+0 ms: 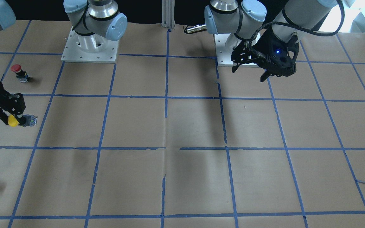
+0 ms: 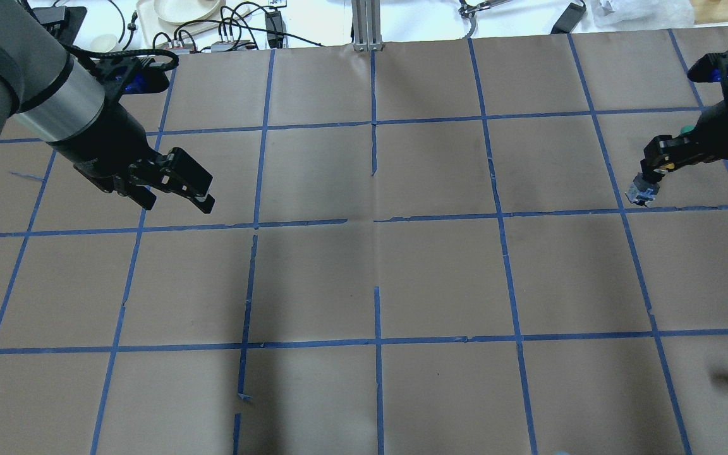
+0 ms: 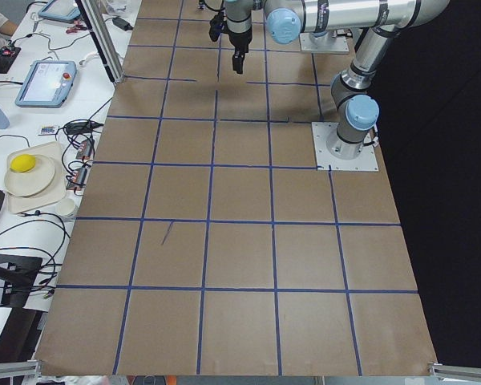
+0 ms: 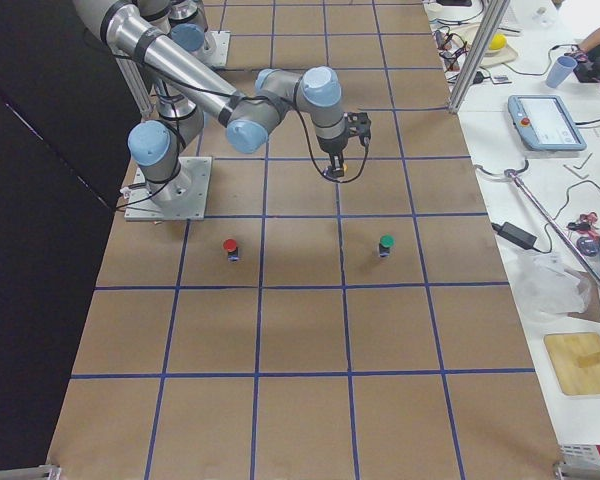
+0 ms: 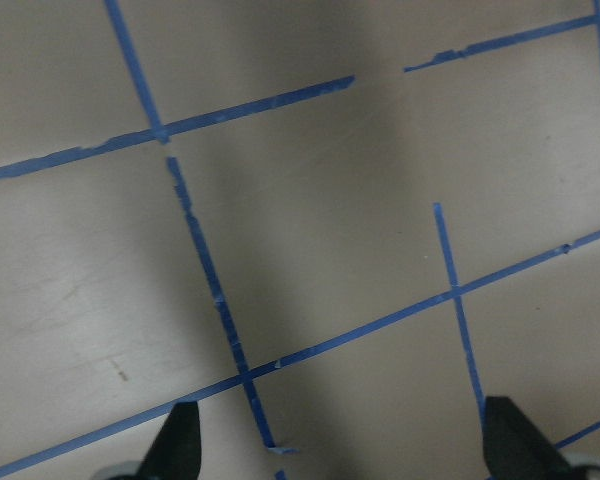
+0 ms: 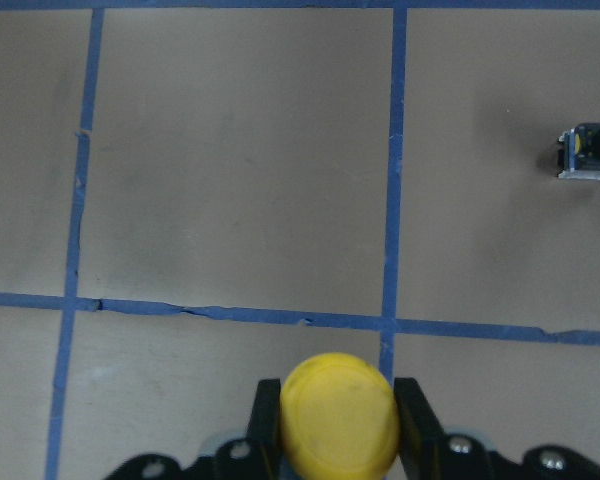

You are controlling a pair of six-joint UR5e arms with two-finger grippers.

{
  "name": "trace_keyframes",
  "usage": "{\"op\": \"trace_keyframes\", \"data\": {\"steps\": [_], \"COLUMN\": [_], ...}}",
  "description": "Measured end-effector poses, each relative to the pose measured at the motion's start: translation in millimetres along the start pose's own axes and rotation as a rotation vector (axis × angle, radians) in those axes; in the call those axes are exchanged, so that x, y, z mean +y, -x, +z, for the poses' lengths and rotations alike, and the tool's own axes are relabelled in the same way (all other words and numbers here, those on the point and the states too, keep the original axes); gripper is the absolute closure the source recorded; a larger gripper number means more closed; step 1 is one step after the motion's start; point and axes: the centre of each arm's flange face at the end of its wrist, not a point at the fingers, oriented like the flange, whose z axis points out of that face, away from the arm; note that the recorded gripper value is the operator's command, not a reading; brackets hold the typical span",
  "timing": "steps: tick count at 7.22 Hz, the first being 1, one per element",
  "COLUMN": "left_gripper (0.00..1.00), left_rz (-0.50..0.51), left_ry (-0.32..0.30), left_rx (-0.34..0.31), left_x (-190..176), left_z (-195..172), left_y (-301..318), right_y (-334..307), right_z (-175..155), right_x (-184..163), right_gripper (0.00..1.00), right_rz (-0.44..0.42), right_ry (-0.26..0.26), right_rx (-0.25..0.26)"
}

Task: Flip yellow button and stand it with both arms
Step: 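Lower the button upright with the right gripper beside the green button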

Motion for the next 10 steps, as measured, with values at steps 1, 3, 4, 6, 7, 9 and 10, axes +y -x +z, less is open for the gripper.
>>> {"op": "trace_keyframes", "data": {"steps": [1,3,4,6,7,9,10], "left_gripper": [0.00,0.00,0.00,0.00,0.00,0.00,0.00], "left_rz": [-0.033,-0.036,-0.035,-0.059,-0.072,-0.083,-0.097], "left_ry": [-0.010,-0.048,-0.059,-0.069,-0.071,-0.067,-0.059], "left_rx": [-0.047,-0.162,-0.187,-0.204,-0.205,-0.202,-0.198], "left_x": [0.2,-3.9,-4.1,-3.4,-4.1,-4.2,-3.9], "left_z": [-2.3,-4.8,-5.9,-8.1,-8.1,-5.8,-1.9], "left_y": [-9.3,-26.2,-28.8,-31.0,-30.9,-29.0,-27.8], "right_y": [-23.5,-58.6,-74.5,-101.9,-109.9,-119.0,-127.0], "right_z": [11.3,28.5,34.1,36.7,39.4,46.1,47.9], "right_x": [11.9,36.7,49.0,68.4,78.1,97.4,105.8], "right_gripper": [0.84,0.85,0.85,0.85,0.85,0.85,0.85], "right_rz": [-0.083,-0.324,-0.442,-0.631,-0.715,-0.826,-0.860], "right_ry": [-0.004,-0.047,-0.076,-0.142,-0.209,-0.328,-0.349], "right_rx": [0.003,-0.021,-0.038,-0.051,-0.067,-0.082,-0.075]}}
